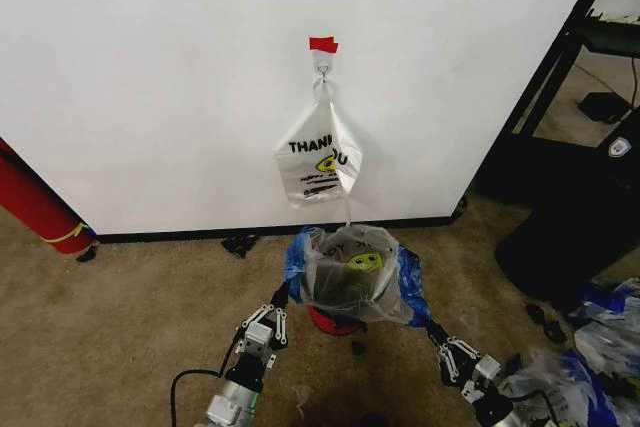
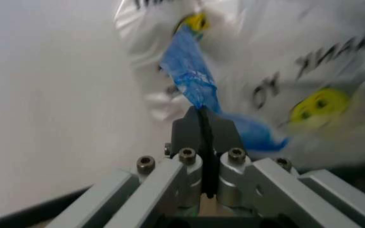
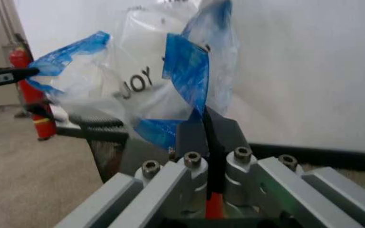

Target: Pick up the garbage bag from the wall and place it over the trash bin.

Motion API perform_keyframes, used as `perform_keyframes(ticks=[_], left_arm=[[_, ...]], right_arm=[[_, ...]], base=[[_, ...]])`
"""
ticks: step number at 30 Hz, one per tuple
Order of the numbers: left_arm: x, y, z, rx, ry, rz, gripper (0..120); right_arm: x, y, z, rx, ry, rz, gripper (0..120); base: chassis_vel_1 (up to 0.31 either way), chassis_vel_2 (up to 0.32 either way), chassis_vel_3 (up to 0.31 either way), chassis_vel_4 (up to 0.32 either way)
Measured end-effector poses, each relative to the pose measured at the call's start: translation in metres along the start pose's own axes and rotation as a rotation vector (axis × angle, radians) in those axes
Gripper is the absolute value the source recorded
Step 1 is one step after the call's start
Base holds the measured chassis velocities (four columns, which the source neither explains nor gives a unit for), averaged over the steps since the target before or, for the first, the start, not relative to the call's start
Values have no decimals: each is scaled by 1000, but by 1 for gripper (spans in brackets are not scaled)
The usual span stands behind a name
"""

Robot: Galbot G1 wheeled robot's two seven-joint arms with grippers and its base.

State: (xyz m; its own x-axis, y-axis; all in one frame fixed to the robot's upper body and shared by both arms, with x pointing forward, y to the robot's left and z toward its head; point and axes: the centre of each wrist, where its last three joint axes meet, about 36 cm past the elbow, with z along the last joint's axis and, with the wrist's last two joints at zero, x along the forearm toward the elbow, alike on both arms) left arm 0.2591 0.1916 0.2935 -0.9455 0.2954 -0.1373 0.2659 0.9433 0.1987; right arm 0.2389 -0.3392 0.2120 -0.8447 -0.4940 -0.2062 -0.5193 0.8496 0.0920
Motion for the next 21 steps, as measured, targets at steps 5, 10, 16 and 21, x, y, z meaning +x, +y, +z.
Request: perform_keyframes(ticks=[5, 10, 16, 21], left_arm=[[-2, -1, 23, -55, 81, -63, 0], [0, -4, 38, -62, 114, -65, 0], [4, -12, 47, -62, 126, -32, 0], [1, -16, 54, -59, 131, -20, 0]], right_arm=[[-9, 0, 24, -8, 8, 14, 0], [-17, 2, 45, -21, 13, 38, 0], [-28, 6, 68, -43, 19, 74, 0], [-48, 6, 80, -84, -13, 141, 0]], base=[[0, 0, 0, 0], [0, 0, 0, 0], [0, 0, 0, 0], [0, 0, 0, 0]])
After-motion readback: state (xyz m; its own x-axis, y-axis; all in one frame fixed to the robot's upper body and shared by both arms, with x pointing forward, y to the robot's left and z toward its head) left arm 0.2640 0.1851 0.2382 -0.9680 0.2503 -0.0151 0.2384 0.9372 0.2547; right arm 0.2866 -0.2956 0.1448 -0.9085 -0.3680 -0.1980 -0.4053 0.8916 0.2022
